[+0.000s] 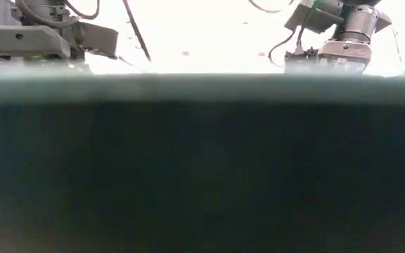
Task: Set table place
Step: Fold the blue napkin
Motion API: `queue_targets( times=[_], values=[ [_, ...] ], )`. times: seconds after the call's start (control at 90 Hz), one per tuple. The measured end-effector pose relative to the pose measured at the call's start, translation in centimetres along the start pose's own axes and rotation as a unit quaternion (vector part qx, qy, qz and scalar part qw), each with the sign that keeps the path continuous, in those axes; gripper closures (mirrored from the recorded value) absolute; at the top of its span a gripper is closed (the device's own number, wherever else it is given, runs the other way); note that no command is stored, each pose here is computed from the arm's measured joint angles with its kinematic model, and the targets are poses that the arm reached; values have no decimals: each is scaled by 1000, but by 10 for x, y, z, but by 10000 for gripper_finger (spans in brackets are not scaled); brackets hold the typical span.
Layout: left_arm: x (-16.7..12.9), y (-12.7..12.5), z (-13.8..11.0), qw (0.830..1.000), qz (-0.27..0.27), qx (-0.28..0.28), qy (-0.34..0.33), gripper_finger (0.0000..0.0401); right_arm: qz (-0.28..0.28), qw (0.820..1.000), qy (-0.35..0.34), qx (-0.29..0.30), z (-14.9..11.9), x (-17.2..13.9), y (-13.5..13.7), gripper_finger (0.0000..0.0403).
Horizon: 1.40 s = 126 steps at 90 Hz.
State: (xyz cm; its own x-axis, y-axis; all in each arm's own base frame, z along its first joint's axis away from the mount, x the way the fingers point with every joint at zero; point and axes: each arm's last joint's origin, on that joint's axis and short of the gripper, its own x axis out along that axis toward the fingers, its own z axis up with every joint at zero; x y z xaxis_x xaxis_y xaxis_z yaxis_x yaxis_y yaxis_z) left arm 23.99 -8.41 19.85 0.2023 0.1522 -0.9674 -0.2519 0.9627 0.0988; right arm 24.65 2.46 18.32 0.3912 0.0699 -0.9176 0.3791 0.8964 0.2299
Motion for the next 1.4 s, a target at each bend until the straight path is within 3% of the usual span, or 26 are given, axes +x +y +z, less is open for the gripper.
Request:
queue_targets(
  times=[0.178,0.356,0.811,1.189,1.4],
  values=[
    [0,0,0,1000,-1,1,1,401,0,1000,0,4,0,0,0,398],
    [0,0,0,1000,-2,3,1,394,12,1000,8,12,-1,0,1,364],
    [0,0,0,1000,-6,24,4,294,19,999,34,10,-10,0,9,258],
    [0,5,-6,999,34,33,25,292,14,1000,12,-24,-6,0,9,245],
    [1,8,2,998,60,23,-20,292,-59,995,-47,-59,-1,0,6,245]
  ],
)
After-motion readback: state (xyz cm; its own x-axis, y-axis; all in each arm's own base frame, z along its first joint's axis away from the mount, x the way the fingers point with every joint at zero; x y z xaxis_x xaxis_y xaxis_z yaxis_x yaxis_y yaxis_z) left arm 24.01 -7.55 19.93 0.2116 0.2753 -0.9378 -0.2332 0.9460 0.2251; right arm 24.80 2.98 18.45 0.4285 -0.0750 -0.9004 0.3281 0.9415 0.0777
